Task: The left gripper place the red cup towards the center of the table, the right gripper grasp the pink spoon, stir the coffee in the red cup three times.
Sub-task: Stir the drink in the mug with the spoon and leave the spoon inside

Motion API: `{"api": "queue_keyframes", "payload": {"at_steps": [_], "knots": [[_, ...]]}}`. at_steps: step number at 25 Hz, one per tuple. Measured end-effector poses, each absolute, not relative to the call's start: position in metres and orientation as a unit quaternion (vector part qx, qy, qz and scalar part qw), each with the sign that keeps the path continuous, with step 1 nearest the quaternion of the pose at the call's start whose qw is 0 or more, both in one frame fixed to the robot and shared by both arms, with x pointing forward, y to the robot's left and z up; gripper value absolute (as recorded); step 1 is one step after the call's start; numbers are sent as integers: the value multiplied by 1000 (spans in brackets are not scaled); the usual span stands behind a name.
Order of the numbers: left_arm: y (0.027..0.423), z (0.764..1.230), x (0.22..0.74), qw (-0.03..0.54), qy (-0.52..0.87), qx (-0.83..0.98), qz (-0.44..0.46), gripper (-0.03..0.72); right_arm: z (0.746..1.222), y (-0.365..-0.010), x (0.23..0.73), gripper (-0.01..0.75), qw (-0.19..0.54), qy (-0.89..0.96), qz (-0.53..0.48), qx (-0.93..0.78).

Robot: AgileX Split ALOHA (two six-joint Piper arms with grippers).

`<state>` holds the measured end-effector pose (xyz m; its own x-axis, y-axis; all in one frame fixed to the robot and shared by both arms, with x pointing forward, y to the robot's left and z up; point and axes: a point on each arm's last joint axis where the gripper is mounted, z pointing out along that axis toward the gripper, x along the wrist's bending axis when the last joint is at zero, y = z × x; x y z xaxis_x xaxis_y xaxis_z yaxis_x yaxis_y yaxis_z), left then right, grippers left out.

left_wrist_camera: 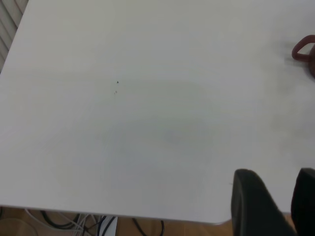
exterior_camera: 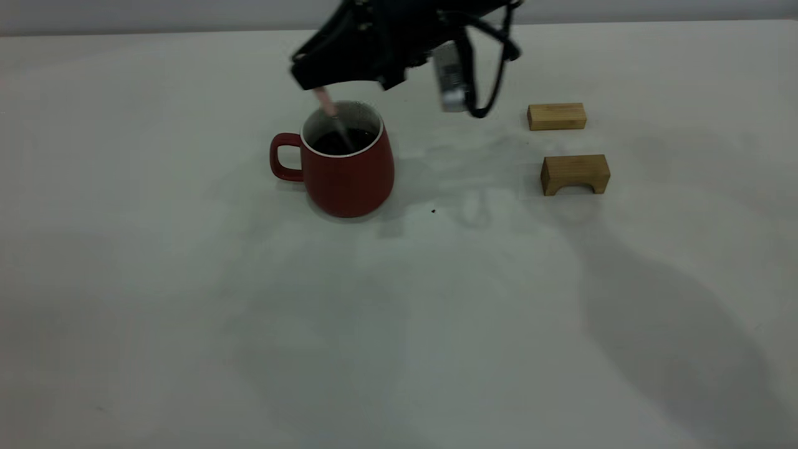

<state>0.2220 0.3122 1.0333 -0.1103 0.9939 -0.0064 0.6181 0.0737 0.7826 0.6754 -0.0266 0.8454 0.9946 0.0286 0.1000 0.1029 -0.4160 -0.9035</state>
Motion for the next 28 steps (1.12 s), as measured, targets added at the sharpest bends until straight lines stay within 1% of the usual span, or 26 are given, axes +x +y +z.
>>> {"api": "queue_keyframes", "payload": {"at_steps": [3, 5, 7, 11, 14, 18, 23, 28], "knots": [[312, 1033, 222, 292, 672, 600, 322, 264, 847, -16, 675, 133, 540, -91, -95, -831], [312, 1033, 222, 292, 672, 600, 322, 264, 846, -19, 678, 133, 531, -107, -115, -832], [312, 1033, 222, 292, 672, 600, 322, 264, 845, -31, 683, 133, 525, -98, -109, -839], [312, 1033, 222, 292, 672, 600, 322, 264, 842, -51, 685, 133, 521, -54, -47, -851], [312, 1033, 222, 292, 672, 600, 322, 264, 842, -43, 680, 133, 524, -43, -25, -850], [312, 1033, 222, 292, 672, 600, 322, 264, 844, -24, 673, 133, 540, -39, -26, -840], [312, 1033, 222, 292, 672, 600, 322, 264, 843, -27, 677, 133, 535, -52, -52, -841], [312, 1033, 222, 292, 672, 600, 322, 264, 838, -31, 676, 133, 505, -88, -58, -857]]}}
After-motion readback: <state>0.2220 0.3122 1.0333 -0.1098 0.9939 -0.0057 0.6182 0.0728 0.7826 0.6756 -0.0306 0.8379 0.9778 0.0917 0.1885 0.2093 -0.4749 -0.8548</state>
